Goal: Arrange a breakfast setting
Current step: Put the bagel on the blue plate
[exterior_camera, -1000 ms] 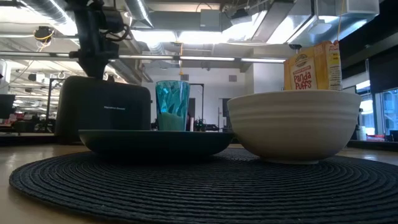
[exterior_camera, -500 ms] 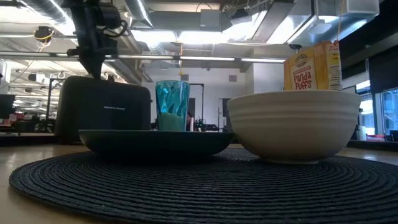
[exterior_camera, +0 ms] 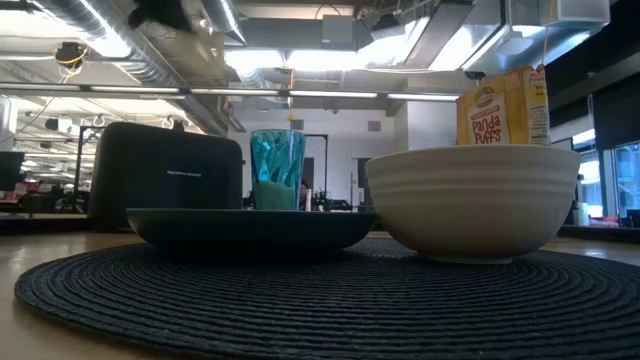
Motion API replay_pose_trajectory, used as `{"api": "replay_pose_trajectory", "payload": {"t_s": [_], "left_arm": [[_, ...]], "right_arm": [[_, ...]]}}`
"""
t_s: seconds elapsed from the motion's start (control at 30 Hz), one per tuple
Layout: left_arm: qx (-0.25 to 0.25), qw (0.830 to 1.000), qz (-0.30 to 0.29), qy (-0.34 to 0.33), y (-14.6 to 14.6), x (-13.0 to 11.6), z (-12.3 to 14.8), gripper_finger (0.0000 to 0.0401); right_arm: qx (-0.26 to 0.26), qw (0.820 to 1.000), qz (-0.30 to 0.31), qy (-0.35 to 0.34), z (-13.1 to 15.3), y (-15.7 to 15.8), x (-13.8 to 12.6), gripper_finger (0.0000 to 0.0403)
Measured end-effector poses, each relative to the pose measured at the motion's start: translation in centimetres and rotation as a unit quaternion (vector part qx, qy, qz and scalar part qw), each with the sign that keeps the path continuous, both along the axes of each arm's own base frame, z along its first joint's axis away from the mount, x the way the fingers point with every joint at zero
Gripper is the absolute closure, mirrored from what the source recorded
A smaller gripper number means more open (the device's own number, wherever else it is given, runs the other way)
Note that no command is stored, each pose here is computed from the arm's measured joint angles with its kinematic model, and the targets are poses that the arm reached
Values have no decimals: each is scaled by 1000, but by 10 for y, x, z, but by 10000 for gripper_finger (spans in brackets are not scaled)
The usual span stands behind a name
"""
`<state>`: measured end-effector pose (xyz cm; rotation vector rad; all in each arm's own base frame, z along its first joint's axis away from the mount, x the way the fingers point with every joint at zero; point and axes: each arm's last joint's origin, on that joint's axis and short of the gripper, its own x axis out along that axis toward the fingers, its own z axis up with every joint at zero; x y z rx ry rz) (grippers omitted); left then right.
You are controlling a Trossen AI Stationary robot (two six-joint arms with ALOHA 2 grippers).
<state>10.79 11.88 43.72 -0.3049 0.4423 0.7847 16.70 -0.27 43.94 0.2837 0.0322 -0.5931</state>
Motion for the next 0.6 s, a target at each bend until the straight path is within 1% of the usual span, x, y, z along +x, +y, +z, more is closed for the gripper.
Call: {"api": "replay_pose_trajectory", "payload": {"t_s": [0.07,0.17,0.27,0.43,0.53,0.6], "left_arm": [[9,998,-53,-42,-10,4,12,394],[-1,989,-119,-89,-24,15,19,394],[-24,981,-168,-90,-36,31,15,394],[-76,971,-214,-80,-59,72,-10,395],[-121,963,-231,-67,-78,101,-34,395],[-160,959,-231,-35,-90,119,-57,395]], "right_arm": [[0,1000,1,3,-1,0,5,153],[2,1000,20,3,-2,2,11,153],[4,998,54,6,-3,4,14,153],[-4,995,102,7,-2,6,16,153],[3,988,155,-7,0,9,17,153],[5,985,173,-9,0,10,18,153]]}}
